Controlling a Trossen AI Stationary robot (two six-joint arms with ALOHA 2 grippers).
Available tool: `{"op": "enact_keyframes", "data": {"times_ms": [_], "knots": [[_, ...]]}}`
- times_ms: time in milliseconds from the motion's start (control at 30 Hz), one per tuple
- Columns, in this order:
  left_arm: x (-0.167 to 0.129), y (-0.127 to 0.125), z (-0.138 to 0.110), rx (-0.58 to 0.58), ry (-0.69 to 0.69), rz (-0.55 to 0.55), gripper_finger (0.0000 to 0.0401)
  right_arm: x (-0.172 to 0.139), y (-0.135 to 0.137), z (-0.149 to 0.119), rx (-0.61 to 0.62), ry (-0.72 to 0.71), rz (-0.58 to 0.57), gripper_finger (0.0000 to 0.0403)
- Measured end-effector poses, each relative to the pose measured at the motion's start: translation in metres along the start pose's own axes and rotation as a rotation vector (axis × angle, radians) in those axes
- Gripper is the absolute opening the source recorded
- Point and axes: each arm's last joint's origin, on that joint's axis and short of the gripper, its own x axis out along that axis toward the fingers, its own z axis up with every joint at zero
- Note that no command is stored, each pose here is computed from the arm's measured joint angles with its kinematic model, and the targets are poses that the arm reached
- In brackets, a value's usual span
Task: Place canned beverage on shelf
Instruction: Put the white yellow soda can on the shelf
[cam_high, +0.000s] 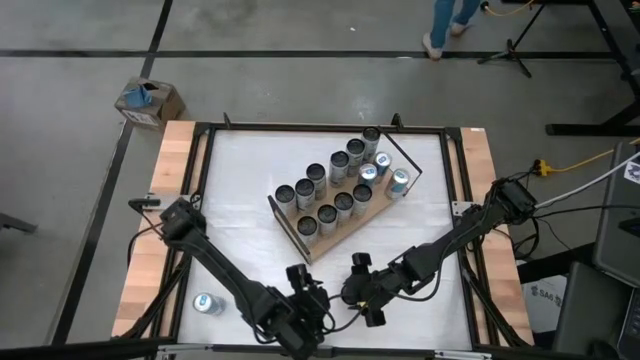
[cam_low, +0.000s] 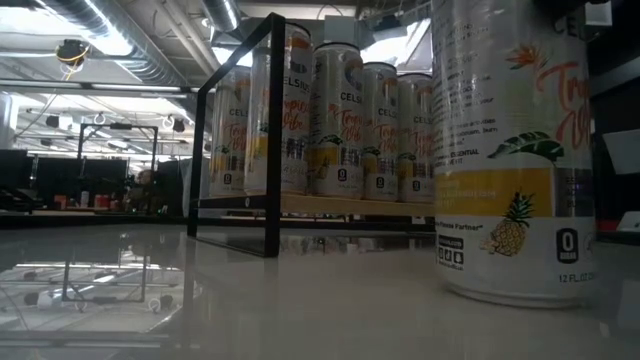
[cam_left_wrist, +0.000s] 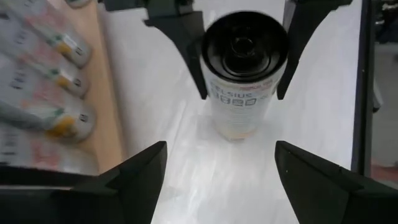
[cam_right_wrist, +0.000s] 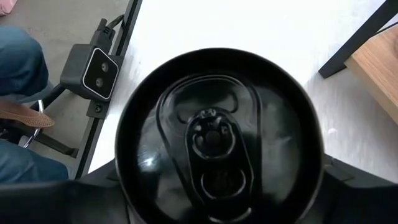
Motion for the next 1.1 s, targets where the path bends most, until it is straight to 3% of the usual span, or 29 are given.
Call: {"op": "enact_keyframes", "data": {"times_ms": [367, 1100], "knots": [[0.040, -0.008, -0.001, -0.049, -0.011, 0.015, 0.0289, 0.001, -0.001, -0.001, 0.000, 0.006, -0.009, 0.0302], [0.044, -0.006, 0.004, -0.075, -0.019, 0.005, 0.0289, -0.001, -0.001, -0.002, 0.000, 0.019, -0.015, 0.0305]]}}
